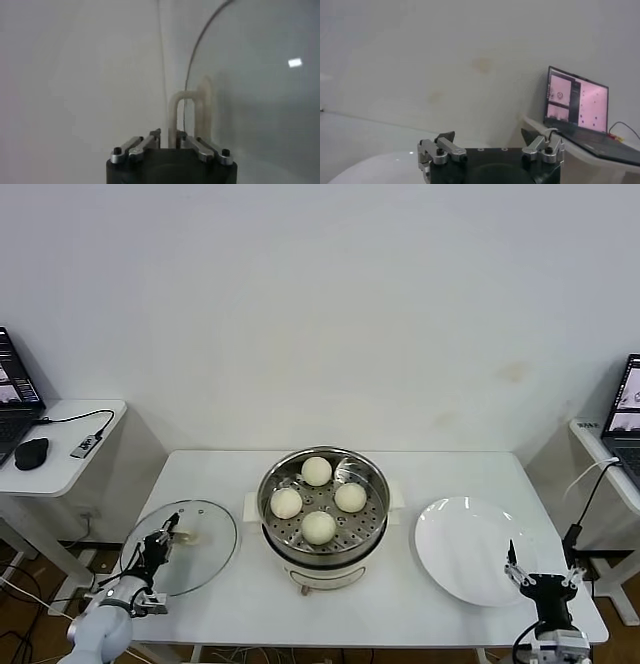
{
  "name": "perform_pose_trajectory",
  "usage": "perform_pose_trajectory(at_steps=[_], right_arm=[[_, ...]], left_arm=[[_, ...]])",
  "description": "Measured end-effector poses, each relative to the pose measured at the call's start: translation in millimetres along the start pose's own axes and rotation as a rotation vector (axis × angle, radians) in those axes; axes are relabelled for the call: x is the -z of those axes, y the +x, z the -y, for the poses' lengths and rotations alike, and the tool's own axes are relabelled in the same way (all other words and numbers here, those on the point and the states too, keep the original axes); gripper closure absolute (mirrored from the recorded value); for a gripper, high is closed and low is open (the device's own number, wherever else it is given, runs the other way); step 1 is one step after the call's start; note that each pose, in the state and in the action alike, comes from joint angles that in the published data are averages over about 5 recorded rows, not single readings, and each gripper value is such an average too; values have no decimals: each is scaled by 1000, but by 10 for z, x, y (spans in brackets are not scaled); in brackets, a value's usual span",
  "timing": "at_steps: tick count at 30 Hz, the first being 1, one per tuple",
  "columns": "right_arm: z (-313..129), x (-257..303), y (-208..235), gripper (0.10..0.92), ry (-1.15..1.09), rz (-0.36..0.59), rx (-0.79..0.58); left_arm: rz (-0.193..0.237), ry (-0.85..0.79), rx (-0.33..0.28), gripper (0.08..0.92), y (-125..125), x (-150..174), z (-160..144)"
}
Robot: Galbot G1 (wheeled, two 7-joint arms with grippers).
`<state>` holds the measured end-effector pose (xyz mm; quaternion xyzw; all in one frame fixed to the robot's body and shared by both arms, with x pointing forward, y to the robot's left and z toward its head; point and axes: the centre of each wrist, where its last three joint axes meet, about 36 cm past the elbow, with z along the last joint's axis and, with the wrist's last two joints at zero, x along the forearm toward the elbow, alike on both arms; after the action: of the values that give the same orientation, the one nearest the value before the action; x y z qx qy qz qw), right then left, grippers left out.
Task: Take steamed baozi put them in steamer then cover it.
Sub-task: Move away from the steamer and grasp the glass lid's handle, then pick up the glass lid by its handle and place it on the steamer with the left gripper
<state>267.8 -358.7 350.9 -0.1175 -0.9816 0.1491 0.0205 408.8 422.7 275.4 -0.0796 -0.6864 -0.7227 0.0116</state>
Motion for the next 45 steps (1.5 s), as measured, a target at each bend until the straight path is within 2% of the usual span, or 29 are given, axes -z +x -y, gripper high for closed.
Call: perform_pose_trajectory(at_steps=[9,16,22,27,32,45], right_arm=[[-61,26,12,200,15,19,43],[-135,61,34,200,17,29,70],[-222,99,58,200,14,36,92],[-274,99,55,200,17,40,95],[-347,54,55,200,24,36,88],[-607,-67,9,200,66,8,68]], left_arm=[[-52,20,78,857,203,62,-372],[-110,71,117,857,417,229,-862],[-126,104,155,857,510,450,-1330],[-111,137,169,857,560,706,-1676],[-72,154,167,857,553,1003,-1919],[8,201,116,857,255,1860,-2128]])
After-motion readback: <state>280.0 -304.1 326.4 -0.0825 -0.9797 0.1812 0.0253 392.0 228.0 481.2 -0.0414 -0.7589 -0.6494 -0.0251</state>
